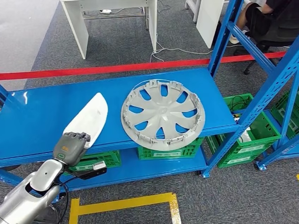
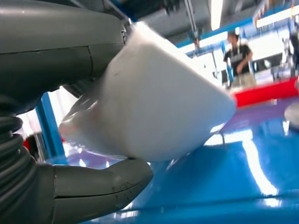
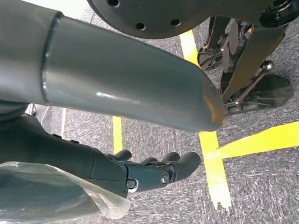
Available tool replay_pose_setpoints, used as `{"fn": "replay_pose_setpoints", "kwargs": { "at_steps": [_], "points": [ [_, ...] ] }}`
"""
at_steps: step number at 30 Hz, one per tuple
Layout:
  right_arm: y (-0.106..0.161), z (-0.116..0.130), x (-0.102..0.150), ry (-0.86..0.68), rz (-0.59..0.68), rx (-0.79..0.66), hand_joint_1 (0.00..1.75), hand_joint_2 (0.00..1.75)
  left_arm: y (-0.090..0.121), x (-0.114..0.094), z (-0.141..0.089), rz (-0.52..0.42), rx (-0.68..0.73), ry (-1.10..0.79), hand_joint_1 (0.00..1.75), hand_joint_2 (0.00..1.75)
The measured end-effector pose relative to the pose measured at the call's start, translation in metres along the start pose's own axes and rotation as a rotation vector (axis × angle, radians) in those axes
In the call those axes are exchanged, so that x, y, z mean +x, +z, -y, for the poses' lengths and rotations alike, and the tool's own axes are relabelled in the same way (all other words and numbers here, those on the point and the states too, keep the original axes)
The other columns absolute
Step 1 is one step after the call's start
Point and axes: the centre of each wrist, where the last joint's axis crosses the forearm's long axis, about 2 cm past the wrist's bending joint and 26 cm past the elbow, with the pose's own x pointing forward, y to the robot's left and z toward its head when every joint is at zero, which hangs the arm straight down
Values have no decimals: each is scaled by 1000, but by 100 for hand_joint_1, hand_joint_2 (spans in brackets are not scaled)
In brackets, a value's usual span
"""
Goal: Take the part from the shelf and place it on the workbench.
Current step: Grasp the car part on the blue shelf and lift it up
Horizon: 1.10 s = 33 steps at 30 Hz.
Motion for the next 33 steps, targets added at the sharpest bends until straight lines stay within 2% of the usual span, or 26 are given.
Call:
{"fn": "replay_pose_setpoints", "kwargs": {
  "at_steps": [7, 10, 24, 33],
  "points": [
    [0, 1, -1, 9, 3, -6, 0, 0, 14, 6, -12, -9, 293, -115, 175, 175],
    [0, 1, -1, 13, 5, -6, 0, 0, 17, 7, -19, -14, 373, -136, 175, 175],
    [0, 1, 0, 11, 6, -7, 0, 0, 20, 7, -27, -31, 433, -144, 175, 175],
    [0, 1, 1, 18, 12, -8, 0, 0, 22, -9, -40, -31, 548, -181, 175, 175]
  ]
}}
